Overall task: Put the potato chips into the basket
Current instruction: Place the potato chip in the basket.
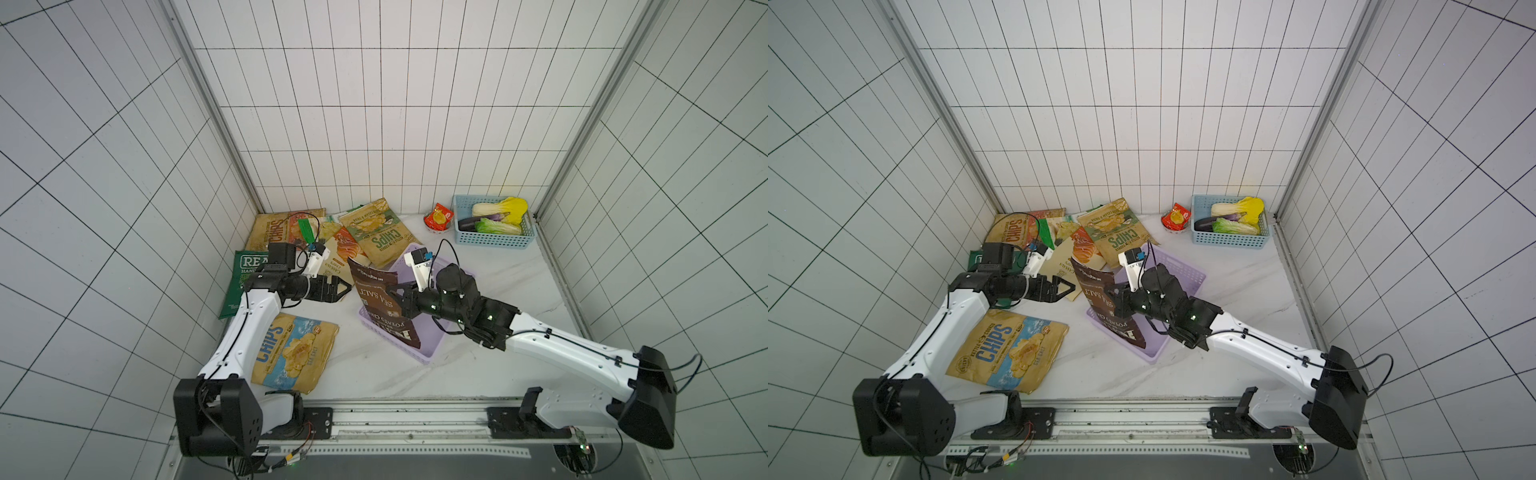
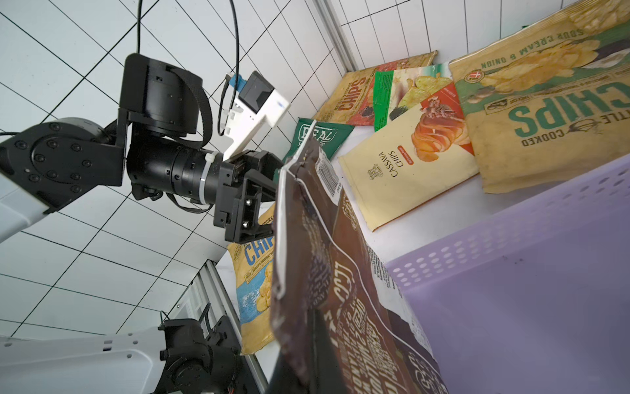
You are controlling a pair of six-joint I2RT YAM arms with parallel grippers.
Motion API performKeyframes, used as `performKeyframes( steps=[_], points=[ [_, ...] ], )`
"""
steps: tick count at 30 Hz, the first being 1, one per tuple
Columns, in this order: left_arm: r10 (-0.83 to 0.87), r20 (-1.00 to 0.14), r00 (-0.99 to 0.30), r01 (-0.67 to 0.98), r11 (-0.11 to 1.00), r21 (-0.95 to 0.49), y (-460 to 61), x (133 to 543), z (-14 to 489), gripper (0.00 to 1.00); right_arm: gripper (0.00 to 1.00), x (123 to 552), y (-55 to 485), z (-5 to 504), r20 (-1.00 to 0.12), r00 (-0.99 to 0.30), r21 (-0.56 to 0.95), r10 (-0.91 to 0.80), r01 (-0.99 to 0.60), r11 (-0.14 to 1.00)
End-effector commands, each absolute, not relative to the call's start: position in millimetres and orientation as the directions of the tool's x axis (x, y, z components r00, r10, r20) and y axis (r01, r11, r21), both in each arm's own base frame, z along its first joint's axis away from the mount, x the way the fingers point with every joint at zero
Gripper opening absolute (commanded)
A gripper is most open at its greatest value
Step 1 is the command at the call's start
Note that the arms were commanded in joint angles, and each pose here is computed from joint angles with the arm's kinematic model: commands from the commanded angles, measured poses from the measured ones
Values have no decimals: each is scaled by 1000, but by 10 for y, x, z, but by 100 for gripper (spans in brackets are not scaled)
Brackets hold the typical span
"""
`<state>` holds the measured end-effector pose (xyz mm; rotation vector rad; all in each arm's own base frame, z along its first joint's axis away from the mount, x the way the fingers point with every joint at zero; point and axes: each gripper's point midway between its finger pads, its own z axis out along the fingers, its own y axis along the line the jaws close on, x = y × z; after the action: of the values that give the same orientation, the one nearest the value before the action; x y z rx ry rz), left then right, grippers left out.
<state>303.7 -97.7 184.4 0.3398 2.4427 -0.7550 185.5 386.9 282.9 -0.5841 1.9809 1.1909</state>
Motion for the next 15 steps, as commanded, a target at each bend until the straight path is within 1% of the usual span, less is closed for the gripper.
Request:
performKeyframes(
  steps=[1, 4, 6, 11, 15],
  points=[
    [78, -606, -792, 409, 804, -431, -984, 3060, 1896, 97, 0, 1726, 3884, 3136, -800, -595, 573, 76, -722, 388],
    [78, -608, -790, 410, 804, -430, -985, 3058, 1904, 97, 0, 1687, 3880, 3099, -788, -610, 590, 80, -711, 383],
    [77, -611, -788, 412, 804, -429, -985, 3055, 1916, 97, 0, 1712, 3834, 3042, -781, -618, 597, 93, -693, 405],
    [78, -610, -789, 412, 803, -431, -989, 3053, 1913, 97, 0, 1829, 3578, 2850, -783, -608, 577, 130, -632, 517],
    [78, -609, -790, 413, 801, -433, -990, 3060, 1905, 97, 0, 1883, 3405, 2699, -786, -599, 566, 156, -594, 572]
  ],
)
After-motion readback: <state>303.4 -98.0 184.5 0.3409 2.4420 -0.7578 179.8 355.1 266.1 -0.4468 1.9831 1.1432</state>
